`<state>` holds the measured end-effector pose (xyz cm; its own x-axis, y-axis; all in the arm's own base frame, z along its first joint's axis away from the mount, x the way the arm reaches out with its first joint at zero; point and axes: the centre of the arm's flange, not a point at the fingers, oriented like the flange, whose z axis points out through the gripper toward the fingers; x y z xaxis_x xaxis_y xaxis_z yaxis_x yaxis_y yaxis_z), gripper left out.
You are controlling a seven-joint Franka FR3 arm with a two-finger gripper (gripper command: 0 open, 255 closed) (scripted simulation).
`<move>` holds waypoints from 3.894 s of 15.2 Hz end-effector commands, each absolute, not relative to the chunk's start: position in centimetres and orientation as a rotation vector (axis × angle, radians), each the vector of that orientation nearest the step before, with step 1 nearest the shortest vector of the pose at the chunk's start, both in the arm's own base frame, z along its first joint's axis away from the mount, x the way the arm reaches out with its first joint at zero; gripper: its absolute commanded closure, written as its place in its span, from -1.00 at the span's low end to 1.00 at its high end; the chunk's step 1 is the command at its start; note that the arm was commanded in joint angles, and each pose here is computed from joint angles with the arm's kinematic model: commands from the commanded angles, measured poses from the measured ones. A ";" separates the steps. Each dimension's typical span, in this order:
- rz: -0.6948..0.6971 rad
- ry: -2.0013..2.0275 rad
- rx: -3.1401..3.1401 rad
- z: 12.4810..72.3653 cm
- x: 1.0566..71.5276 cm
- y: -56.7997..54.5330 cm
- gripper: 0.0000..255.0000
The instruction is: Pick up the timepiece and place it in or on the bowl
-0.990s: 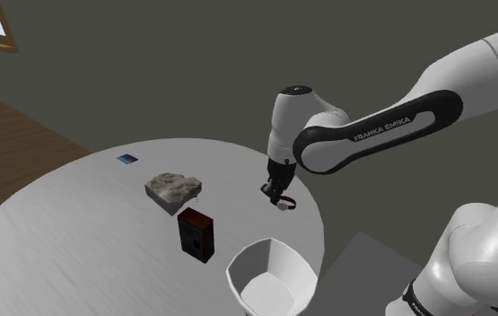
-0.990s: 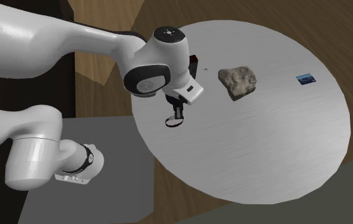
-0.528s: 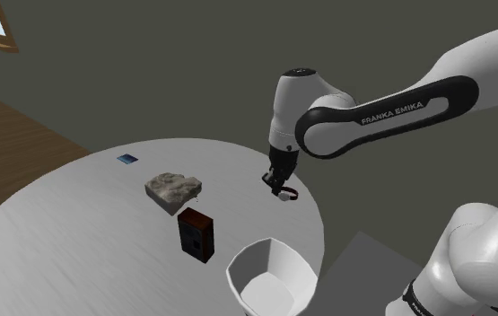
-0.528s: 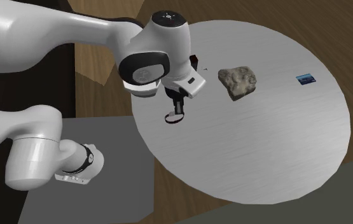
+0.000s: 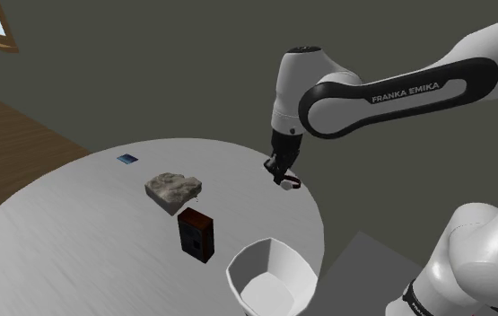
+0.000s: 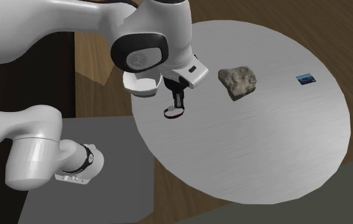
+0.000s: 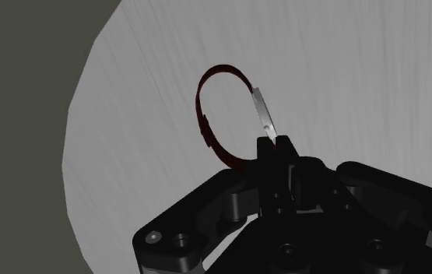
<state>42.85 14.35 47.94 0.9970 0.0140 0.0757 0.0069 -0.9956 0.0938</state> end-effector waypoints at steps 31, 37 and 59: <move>0.116 0.016 3.046 49.0 29.8 36.2 1.00; 0.116 0.016 3.046 45.8 29.8 36.2 1.00; 0.116 0.016 3.046 48.8 29.4 36.7 -1.00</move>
